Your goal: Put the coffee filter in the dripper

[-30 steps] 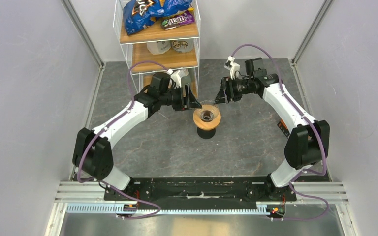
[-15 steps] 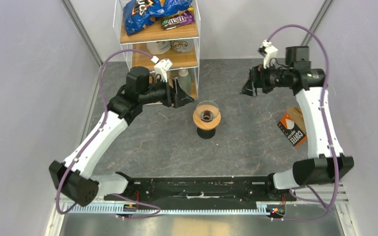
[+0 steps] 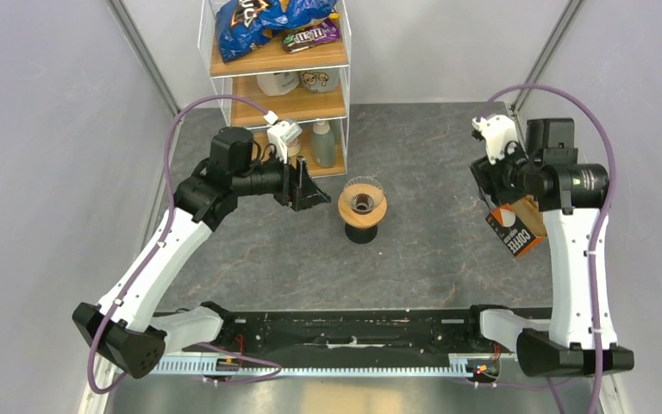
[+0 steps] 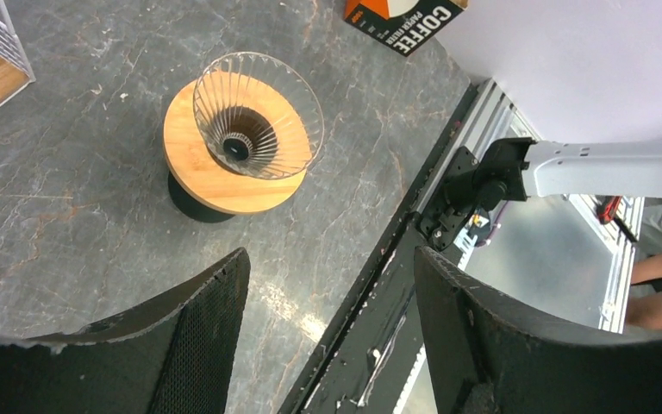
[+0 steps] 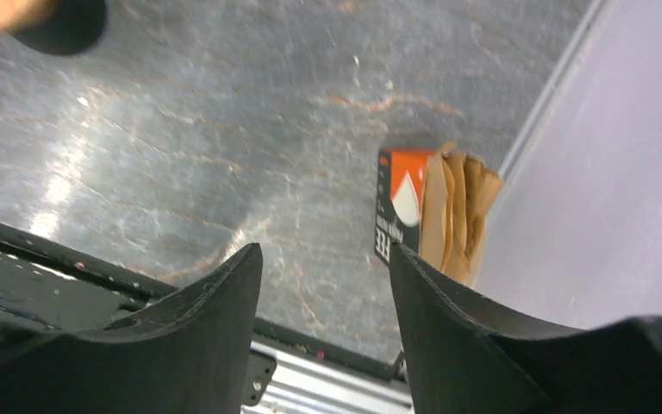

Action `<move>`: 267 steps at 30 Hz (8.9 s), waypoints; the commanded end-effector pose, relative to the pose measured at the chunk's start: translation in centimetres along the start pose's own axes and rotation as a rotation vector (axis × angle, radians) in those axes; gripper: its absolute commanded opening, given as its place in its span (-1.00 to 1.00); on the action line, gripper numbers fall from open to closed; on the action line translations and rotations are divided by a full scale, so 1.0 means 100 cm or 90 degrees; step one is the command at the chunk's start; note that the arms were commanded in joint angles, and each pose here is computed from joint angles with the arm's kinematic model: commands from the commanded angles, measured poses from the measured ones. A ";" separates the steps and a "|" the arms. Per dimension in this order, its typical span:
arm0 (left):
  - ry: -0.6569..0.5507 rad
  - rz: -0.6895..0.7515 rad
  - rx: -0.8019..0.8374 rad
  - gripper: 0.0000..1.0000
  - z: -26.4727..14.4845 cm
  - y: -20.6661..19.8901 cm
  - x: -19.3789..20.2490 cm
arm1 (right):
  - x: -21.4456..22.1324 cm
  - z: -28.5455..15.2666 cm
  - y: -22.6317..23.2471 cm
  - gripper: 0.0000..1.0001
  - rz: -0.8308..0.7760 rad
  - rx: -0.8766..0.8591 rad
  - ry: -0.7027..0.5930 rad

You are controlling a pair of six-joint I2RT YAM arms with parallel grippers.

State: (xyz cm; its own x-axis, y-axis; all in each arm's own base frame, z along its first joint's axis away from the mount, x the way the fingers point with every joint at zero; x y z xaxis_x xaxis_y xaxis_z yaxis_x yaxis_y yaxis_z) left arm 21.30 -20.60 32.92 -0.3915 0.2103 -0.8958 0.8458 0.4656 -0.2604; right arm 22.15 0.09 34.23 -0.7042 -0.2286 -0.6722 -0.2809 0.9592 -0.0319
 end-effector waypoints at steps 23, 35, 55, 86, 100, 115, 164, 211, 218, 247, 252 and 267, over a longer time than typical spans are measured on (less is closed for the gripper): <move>0.004 0.022 0.060 0.45 -0.030 -0.031 0.002 | 0.035 0.033 -0.097 -0.36 0.016 0.086 0.171; 0.004 -0.001 0.082 0.44 -0.029 -0.036 -0.005 | 0.031 0.061 -0.119 -0.46 0.026 0.077 0.192; 0.016 -0.007 0.085 0.44 -0.027 -0.034 -0.003 | 0.040 0.080 -0.126 -0.51 0.027 0.069 0.229; 0.021 -0.012 0.084 0.44 -0.026 -0.034 0.001 | 0.041 0.078 -0.126 -0.51 0.040 0.055 0.220; 0.019 -0.013 0.087 0.45 -0.028 -0.036 0.001 | 0.045 0.079 -0.123 -0.52 0.047 0.037 0.240; 0.022 -0.015 0.088 0.45 -0.027 -0.035 0.002 | 0.052 0.088 -0.126 -0.52 0.043 0.036 0.262; 0.025 -0.022 0.097 0.46 -0.026 -0.036 0.003 | 0.054 0.090 -0.126 -0.49 0.053 0.029 0.273; -0.054 0.195 0.271 0.42 0.028 -0.075 -0.041 | -0.010 -0.057 0.109 -1.00 -0.167 -0.582 -0.125; -0.041 0.325 0.253 0.41 0.055 -0.079 -0.038 | 0.008 -0.070 0.124 -1.00 -0.279 -0.582 -0.121; -0.129 0.398 0.269 -0.96 0.074 -0.115 -0.026 | -0.012 -0.076 0.141 -0.13 -0.196 -0.590 -0.113; -0.145 0.630 0.252 -0.96 0.054 -0.106 -0.007 | -0.012 -0.082 0.143 0.03 -0.161 -0.593 -0.115; -0.194 0.911 0.193 -0.96 0.052 -0.102 0.013 | 0.010 -0.066 0.158 0.16 -0.233 -0.540 -0.082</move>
State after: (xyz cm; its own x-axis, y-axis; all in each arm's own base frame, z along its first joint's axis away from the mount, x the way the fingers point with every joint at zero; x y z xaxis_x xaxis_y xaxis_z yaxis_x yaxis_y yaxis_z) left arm 13.39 -28.94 32.20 0.8129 0.1384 -0.5657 0.5824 -0.2000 0.7879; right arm 12.25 13.37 38.20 -0.4503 -0.4064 -0.7950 -0.8841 0.3278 0.3331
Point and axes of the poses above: each gripper's point midway between its finger pads, its own z axis out along the fingers, its own y axis along the line the jaws close on, x = y × z, the point moved 5 cm from there along -z, back along the fingers, and after that the axes turned 15 degrees about z, right-handed, at the moved point
